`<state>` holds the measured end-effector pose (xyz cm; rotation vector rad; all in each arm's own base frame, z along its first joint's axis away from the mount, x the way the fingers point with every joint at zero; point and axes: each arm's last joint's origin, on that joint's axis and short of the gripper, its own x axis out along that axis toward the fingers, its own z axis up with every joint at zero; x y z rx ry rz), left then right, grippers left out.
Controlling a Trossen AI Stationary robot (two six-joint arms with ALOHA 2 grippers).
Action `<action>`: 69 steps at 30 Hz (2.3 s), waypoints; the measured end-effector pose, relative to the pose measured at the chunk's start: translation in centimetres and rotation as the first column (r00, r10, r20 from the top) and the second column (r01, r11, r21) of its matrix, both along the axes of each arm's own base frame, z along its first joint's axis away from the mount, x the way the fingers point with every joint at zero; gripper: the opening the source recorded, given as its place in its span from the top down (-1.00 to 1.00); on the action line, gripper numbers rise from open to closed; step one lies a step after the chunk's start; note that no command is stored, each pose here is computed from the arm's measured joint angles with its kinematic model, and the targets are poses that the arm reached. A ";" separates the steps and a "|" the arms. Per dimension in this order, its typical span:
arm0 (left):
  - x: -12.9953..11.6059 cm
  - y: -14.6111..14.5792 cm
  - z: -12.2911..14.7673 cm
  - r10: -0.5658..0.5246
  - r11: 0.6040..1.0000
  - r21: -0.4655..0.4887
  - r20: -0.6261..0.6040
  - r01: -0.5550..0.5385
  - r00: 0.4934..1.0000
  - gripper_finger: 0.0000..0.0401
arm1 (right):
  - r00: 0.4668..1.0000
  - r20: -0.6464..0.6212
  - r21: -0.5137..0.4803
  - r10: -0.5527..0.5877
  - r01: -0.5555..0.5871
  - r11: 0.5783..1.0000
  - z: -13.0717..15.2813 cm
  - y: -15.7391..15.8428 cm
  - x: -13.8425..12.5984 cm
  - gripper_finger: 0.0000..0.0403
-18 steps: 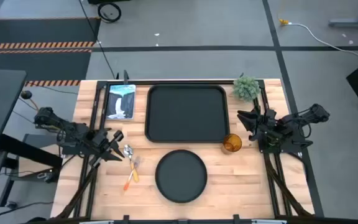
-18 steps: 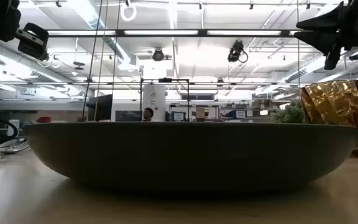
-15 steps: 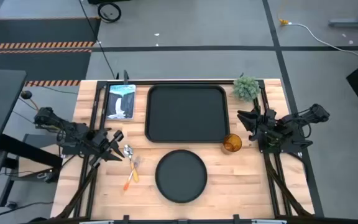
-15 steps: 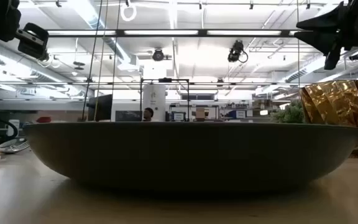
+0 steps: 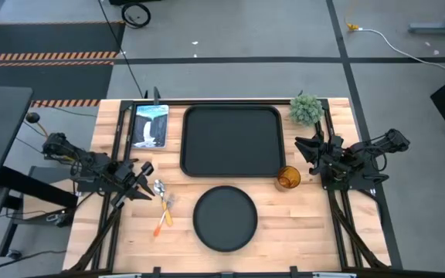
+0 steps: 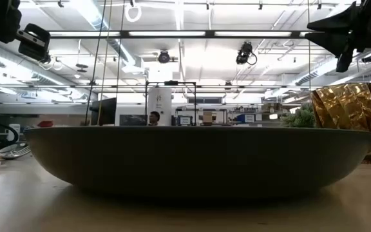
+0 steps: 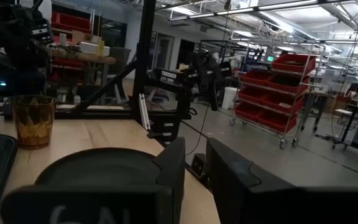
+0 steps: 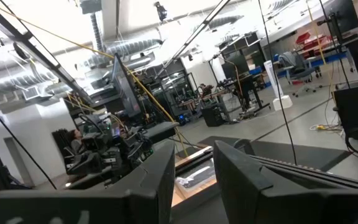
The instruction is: Pick and place plate/cup/fork/spoon on tray
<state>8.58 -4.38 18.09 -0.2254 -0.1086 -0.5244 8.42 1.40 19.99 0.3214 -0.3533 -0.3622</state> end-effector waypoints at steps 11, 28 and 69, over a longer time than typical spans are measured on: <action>0.0 0.0 0.0 0.000 1.000 0.001 0.001 0.000 1.000 0.64 | 1.000 0.001 0.000 0.000 0.000 1.000 0.0 0.0 0.0 0.42; -0.1 0.2 0.7 0.021 0.995 -0.100 0.030 -0.018 0.999 0.64 | 1.000 0.001 0.000 0.000 0.000 1.000 0.0 0.0 0.0 0.42; -0.2 1.7 2.3 0.465 0.866 -0.262 0.108 -0.426 0.879 0.64 | 0.692 -0.711 0.028 0.124 -0.148 0.989 1.8 0.3 2.9 0.43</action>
